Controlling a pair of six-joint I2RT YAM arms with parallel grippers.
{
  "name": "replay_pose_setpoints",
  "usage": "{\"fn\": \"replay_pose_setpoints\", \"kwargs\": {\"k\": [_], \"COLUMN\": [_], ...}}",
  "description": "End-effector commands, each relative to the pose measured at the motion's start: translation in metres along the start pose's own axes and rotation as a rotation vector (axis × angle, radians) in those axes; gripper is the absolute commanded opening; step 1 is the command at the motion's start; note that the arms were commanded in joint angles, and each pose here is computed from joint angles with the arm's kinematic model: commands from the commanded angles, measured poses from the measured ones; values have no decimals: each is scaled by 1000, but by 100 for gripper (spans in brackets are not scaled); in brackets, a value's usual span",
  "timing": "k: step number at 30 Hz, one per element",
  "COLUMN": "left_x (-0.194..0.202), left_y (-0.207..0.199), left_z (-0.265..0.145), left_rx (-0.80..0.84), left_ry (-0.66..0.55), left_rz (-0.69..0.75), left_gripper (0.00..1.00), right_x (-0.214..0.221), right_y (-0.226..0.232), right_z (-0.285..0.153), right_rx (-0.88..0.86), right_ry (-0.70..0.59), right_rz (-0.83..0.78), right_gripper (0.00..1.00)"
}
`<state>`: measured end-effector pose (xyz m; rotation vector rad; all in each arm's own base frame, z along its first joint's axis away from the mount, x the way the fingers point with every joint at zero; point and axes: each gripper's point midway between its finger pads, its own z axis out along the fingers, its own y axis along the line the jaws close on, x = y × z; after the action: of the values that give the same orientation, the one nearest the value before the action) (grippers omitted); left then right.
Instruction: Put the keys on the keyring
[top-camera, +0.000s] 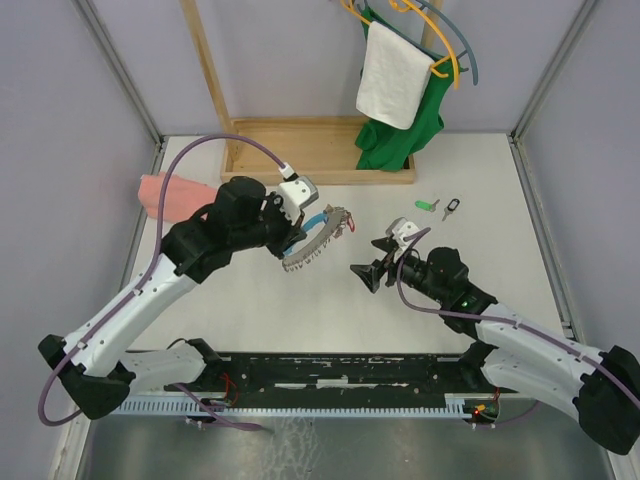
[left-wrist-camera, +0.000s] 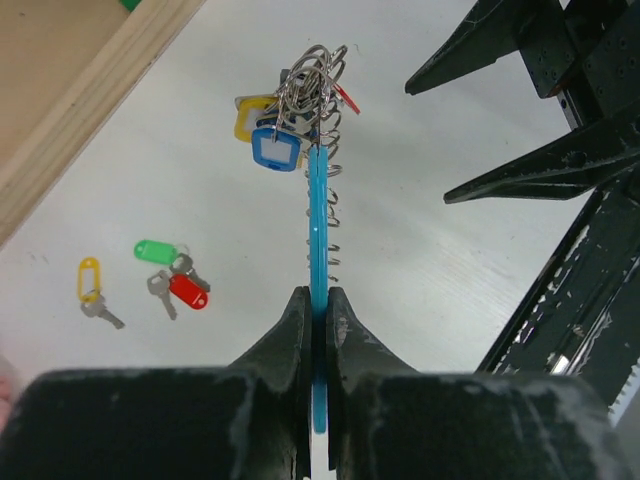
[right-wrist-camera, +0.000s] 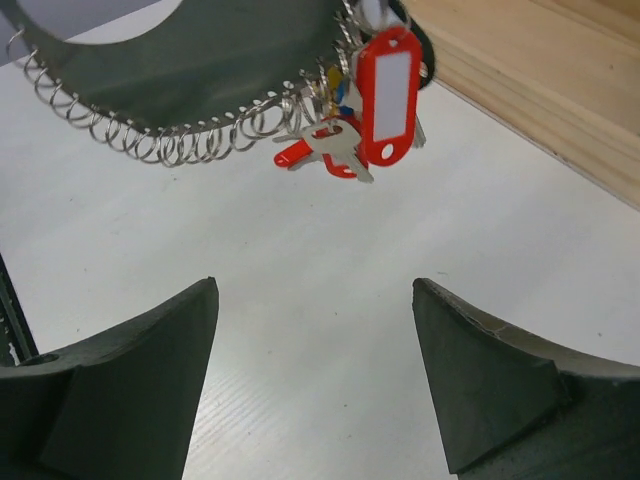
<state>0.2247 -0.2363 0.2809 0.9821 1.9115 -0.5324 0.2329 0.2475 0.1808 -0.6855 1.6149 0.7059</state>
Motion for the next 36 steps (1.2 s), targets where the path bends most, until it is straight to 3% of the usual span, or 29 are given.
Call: {"fn": "replay_pose_setpoints", "kwargs": {"k": [1, 5, 9, 20, 26, 36], "left_x": [-15, -19, -26, -39, -40, -38], "left_y": [3, 4, 1, -4, -10, -16], "left_z": [-16, -22, -24, -25, -26, -25], "left_rx": [22, 28, 38, 36, 64, 90], "left_ry": [38, 93, 104, 120, 110, 112], "left_rz": [163, 192, 184, 116, 106, 103], "left_gripper": [3, 3, 3, 3, 3, 3], "right_x": [-30, -41, -54, -49, -49, -53], "right_y": [21, 28, 34, 51, 55, 56], "right_z": [8, 12, 16, 30, 37, 47], "right_rx": [-149, -183, -195, -200, -192, -163], "right_ry": [-116, -263, -362, -373, -386, -402], "right_rz": [-206, -238, -273, -381, -408, -433], "right_gripper": [86, 83, 72, 50, 33, 18]}}
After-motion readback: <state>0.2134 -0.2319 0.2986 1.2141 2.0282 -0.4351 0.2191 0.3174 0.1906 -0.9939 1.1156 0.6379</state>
